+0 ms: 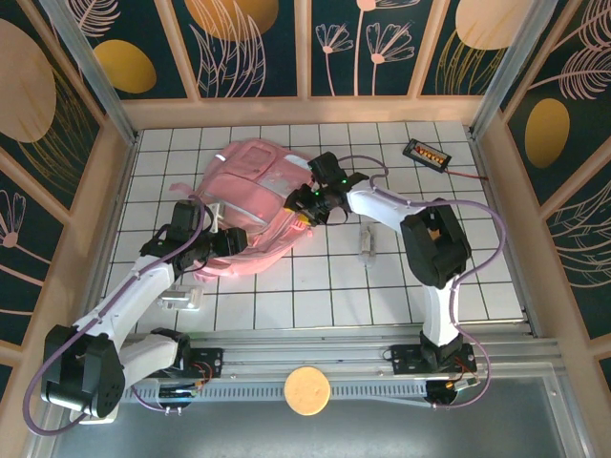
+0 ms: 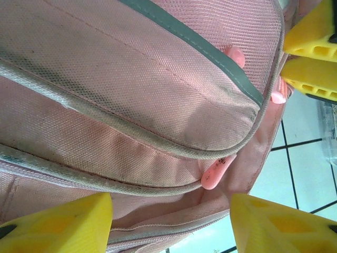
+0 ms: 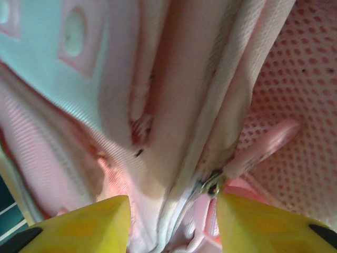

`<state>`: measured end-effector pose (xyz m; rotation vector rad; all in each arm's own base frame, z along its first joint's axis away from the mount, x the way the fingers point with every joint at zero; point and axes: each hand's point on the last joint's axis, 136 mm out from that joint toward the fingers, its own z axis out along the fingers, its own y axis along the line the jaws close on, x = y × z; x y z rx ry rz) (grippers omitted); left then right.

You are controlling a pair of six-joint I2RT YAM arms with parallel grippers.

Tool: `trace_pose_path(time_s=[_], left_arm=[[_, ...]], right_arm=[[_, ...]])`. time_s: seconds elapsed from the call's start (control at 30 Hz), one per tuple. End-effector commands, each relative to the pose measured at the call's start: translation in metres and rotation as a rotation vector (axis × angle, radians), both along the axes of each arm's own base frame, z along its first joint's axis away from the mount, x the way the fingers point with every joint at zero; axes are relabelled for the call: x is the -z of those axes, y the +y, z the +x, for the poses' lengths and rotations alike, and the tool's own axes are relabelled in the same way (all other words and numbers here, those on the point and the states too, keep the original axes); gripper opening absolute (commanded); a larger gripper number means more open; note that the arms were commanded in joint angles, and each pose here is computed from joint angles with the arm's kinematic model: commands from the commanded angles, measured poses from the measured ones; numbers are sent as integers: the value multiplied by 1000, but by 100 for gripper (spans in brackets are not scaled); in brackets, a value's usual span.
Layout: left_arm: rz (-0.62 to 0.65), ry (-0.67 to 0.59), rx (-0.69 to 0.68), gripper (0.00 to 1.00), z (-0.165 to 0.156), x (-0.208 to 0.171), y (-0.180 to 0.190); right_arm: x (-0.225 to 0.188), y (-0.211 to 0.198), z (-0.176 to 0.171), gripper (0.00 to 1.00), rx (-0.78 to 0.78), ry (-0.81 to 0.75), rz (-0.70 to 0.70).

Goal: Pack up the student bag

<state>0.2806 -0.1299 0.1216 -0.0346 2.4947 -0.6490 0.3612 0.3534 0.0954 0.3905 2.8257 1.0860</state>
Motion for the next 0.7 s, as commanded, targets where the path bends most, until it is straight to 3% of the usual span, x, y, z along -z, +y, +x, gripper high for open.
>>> trace_pose_path(time_s=[0.0, 0.17, 0.3, 0.67], left_arm=[[5, -29, 22, 61, 0, -12, -2], [5, -19, 26, 61, 0, -8, -3], [12, -17, 41, 61, 5, -9, -5], [4, 7, 174, 62, 12, -12, -44]], right_arm=[[13, -4, 15, 46, 49, -17, -47], [22, -5, 35, 25, 88, -42, -68], [8, 3, 40, 0, 89, -82, -43], [-43, 17, 31, 0, 65, -133, 19]])
